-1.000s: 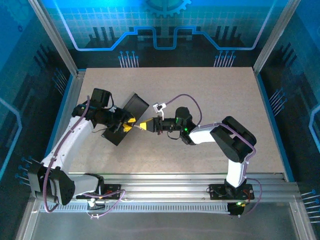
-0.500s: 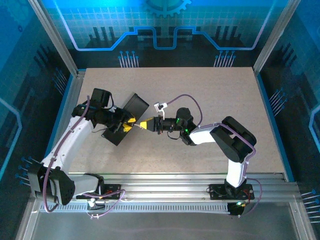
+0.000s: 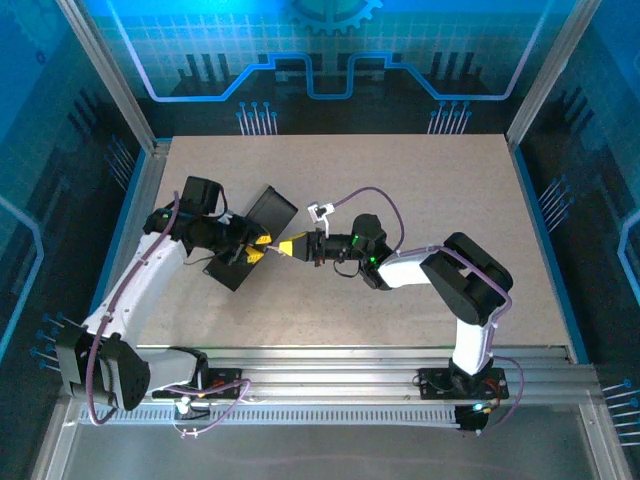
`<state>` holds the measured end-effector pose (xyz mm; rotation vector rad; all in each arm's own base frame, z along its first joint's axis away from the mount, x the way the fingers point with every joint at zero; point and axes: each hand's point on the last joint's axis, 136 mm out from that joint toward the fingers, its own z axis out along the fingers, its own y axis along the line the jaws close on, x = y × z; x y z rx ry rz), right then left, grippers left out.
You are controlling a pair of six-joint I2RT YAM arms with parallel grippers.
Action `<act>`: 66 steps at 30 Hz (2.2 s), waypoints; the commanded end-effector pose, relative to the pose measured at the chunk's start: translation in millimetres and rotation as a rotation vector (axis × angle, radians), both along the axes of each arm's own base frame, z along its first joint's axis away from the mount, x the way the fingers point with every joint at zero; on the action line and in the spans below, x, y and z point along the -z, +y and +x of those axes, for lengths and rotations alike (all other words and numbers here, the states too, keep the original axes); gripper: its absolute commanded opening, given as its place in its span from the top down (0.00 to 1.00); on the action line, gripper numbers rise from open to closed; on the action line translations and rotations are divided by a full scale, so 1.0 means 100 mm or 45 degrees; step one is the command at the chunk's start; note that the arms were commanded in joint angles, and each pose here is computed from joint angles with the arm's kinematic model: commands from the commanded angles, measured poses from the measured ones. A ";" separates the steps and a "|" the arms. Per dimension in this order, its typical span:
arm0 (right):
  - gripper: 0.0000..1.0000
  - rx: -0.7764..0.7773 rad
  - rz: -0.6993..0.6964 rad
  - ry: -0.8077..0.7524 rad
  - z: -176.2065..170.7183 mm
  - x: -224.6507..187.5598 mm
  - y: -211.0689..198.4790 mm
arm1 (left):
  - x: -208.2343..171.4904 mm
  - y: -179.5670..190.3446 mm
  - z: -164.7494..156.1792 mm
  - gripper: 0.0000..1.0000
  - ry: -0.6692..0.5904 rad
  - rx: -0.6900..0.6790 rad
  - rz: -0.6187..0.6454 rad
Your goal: Unlock the padlock with the key
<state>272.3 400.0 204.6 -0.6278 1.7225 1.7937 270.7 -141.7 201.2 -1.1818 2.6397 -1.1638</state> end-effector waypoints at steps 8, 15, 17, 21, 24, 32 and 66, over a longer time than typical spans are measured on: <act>1.00 -0.016 0.075 -0.064 0.00 -0.18 0.16 | -0.25 -0.06 0.04 1.00 -0.128 0.021 -0.078; 1.00 0.015 0.070 -0.066 0.03 -0.19 0.09 | -0.25 -0.04 0.04 1.00 -0.126 0.014 -0.068; 1.00 0.028 0.037 -0.049 0.03 -0.11 0.03 | -0.27 -0.03 0.05 1.00 -0.133 0.004 -0.057; 1.00 0.044 0.012 -0.025 0.02 -0.02 -0.04 | -0.25 0.01 0.09 1.00 -0.134 -0.026 -0.041; 1.00 0.045 0.005 -0.011 0.02 0.00 -0.07 | -0.21 0.05 0.09 1.00 -0.135 -0.013 0.009; 1.00 0.132 -0.116 0.105 0.04 0.05 -0.44 | -0.28 0.11 0.07 1.00 -0.107 0.064 0.222; 1.00 0.431 -0.445 0.361 -0.06 -0.50 -1.91 | -0.02 -0.93 -0.15 0.91 0.482 0.262 0.149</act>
